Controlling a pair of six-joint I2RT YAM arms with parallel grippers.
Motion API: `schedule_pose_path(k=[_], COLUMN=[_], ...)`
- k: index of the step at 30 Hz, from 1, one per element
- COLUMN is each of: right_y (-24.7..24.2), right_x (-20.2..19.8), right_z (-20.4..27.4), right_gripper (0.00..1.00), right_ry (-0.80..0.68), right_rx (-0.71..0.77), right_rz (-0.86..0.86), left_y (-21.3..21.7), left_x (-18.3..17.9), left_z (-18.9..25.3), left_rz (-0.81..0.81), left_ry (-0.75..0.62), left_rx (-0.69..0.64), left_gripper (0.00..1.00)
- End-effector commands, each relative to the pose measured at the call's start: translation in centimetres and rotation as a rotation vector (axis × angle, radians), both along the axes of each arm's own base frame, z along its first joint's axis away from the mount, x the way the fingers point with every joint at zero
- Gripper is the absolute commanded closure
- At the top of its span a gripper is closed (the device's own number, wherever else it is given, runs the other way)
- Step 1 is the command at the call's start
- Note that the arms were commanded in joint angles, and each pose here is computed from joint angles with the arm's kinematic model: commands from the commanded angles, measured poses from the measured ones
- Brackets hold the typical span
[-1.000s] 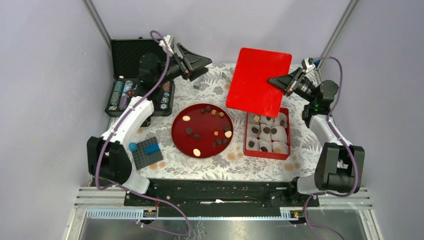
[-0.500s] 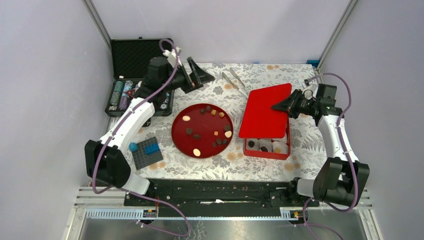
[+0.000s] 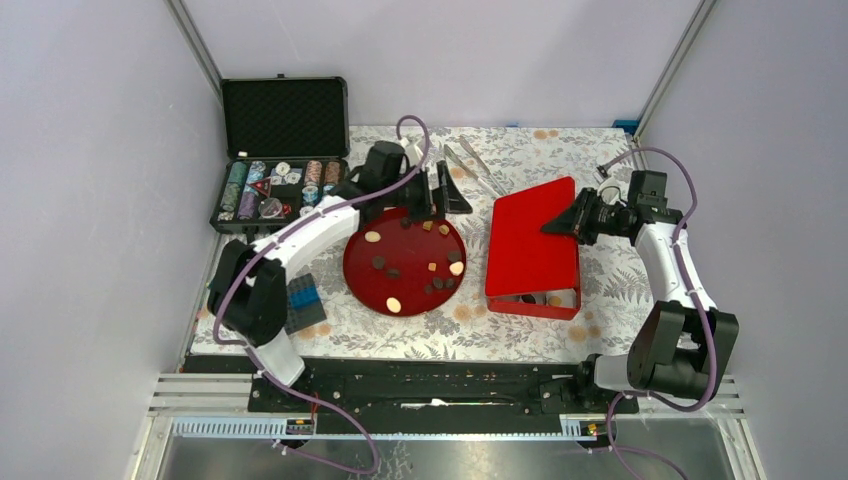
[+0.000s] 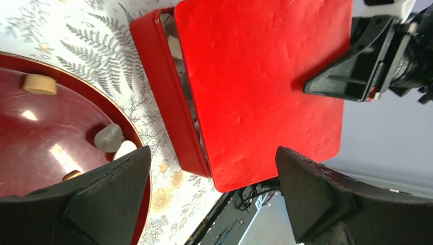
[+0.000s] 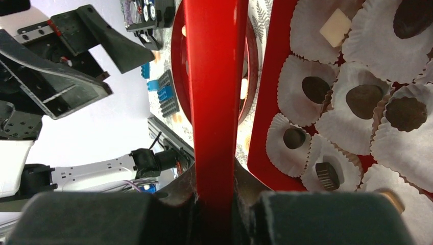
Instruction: Pack the chocolate
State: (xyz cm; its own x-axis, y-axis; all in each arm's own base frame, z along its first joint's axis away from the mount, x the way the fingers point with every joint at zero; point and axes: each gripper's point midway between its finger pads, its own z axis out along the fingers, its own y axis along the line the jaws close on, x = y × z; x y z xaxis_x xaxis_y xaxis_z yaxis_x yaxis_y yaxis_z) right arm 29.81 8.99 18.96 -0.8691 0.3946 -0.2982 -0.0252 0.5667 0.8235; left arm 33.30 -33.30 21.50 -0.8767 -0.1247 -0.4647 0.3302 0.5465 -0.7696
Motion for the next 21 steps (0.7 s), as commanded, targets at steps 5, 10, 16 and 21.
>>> schedule_pose_path(k=[5, 10, 16, 21], right_y=[0.0, -0.1, -0.3, -0.3], right_x=[0.4, 0.3, 0.4, 0.6], right_z=[0.4, -0.4, -0.8, -1.2], right_gripper=[1.0, 1.0, 1.0, 1.0], right_ry=[0.001, 0.03, 0.033, 0.025], right_rx=[0.022, 0.014, -0.002, 0.022], right_rz=[0.043, 0.027, 0.015, 0.001], left_y=[-4.5, -5.7, -7.6, -8.5], left_x=[-0.7, -0.8, -2.5, -3.4], left_z=[-3.1, -4.9, -6.4, -6.9], left_rz=[-0.091, -0.116, -0.174, -0.262], left_ry=[-0.002, 0.034, 0.061, 0.076], left_rx=[-0.048, -0.054, -0.045, -0.034], left_gripper=[0.03, 0.04, 0.04, 0.04])
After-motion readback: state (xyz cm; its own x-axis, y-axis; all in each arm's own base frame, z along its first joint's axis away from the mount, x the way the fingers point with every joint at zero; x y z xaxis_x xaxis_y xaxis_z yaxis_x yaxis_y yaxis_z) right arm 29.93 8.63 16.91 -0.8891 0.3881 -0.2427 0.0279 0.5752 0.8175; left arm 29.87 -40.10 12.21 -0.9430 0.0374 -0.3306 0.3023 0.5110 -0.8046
